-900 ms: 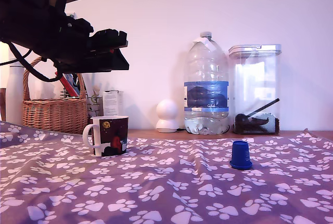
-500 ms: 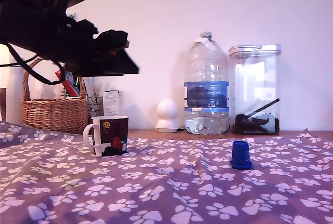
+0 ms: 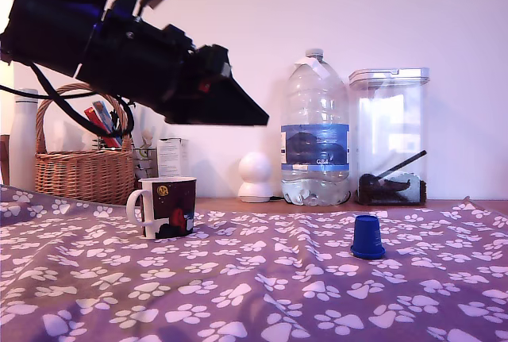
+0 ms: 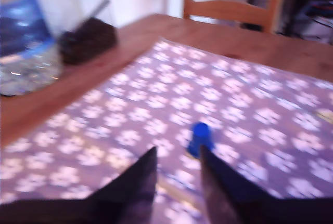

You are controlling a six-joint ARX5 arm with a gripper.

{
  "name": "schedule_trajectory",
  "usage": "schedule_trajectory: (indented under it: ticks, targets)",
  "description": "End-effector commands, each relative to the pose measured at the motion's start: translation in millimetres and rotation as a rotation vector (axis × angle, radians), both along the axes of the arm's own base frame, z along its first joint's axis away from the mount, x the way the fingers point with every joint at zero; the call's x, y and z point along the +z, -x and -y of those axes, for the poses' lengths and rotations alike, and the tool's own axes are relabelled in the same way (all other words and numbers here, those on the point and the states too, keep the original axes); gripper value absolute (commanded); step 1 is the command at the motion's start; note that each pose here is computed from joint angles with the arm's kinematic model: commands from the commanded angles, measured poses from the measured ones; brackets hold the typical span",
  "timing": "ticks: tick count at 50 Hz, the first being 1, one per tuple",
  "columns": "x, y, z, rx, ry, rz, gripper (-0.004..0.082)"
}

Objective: Pick up the coffee capsules from the table one by one and drop them inside the nearest coffee cup

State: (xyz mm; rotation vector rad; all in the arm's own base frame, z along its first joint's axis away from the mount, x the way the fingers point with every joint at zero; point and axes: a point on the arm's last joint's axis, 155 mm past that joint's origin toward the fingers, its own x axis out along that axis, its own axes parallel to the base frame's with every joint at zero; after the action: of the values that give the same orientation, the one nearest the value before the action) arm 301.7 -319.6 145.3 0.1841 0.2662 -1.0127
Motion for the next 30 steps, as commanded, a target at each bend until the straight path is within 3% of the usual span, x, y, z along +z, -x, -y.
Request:
schedule_trajectory:
  ticks: [1, 19, 30]
  targets:
    - [-3.8, 5.8, 1.2, -0.015, -0.008, -0.006, 0.0002]
    - [-18.9, 30.9, 6.1, -0.111, -0.006, -0.055, 0.0002]
    - [-22.2, 40.8, -3.0, -0.107, 0.051, 0.012, 0.0004]
